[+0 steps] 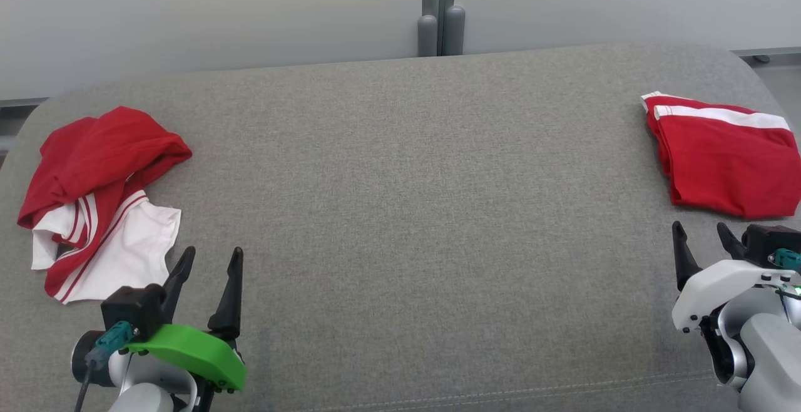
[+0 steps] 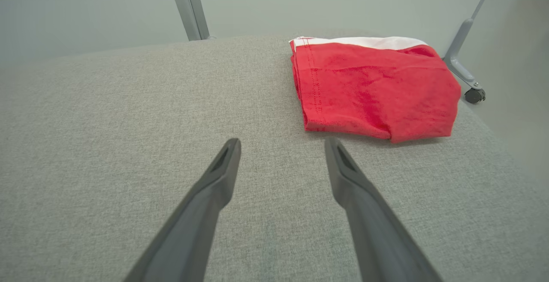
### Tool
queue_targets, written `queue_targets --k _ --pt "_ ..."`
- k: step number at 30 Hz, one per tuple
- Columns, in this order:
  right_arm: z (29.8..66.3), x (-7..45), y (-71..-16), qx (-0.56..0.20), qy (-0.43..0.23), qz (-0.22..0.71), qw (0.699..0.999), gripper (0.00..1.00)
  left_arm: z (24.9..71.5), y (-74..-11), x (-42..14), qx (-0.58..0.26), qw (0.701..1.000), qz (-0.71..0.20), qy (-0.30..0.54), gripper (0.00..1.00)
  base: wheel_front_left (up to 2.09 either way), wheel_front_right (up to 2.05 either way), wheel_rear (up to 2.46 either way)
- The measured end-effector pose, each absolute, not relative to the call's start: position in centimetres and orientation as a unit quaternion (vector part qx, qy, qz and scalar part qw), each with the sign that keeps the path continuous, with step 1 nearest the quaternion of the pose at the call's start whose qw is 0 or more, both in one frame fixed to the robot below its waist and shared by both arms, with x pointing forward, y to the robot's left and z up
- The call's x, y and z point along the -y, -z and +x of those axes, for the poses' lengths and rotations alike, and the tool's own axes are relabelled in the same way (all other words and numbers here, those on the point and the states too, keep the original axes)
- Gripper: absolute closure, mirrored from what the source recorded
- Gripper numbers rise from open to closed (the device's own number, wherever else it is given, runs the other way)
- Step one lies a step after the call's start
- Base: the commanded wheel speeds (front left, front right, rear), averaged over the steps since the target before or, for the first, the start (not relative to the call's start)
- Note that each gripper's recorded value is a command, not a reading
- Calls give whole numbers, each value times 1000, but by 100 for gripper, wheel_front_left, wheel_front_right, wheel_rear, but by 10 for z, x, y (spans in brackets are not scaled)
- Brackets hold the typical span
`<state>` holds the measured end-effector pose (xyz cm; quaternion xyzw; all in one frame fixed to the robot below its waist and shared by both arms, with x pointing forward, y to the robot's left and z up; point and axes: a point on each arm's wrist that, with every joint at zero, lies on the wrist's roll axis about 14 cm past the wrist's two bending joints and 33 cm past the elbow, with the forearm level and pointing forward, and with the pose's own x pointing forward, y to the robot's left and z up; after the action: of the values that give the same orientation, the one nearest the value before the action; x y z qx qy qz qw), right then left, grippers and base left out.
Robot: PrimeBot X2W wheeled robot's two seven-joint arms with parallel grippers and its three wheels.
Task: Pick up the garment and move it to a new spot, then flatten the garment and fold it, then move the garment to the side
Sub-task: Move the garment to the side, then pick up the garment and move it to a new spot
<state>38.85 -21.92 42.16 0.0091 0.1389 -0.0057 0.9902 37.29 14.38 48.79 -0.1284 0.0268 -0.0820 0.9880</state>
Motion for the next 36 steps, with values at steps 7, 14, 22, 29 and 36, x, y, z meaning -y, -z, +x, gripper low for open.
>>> queue_targets --k 7,14,22,29,36 --pt "398 195 -441 -103 -39 -20 994 0 367 -493 -146 -16 988 -131 74 0 0 0 0" --pt "401 119 -447 -83 -144 -34 986 0 361 -503 -187 6 991 -135 9 0 0 0 0" --pt "398 45 -450 -70 -252 -43 964 0 323 -489 -244 0 986 -140 -90 0 0 0 0" --pt "410 24 -456 -58 -281 -55 956 0 300 -484 -258 -4 984 -139 -115 0 0 0 0" --pt "422 -10 -461 -35 -330 -61 942 0 304 -486 -286 -9 983 -128 -132 0 0 0 0"
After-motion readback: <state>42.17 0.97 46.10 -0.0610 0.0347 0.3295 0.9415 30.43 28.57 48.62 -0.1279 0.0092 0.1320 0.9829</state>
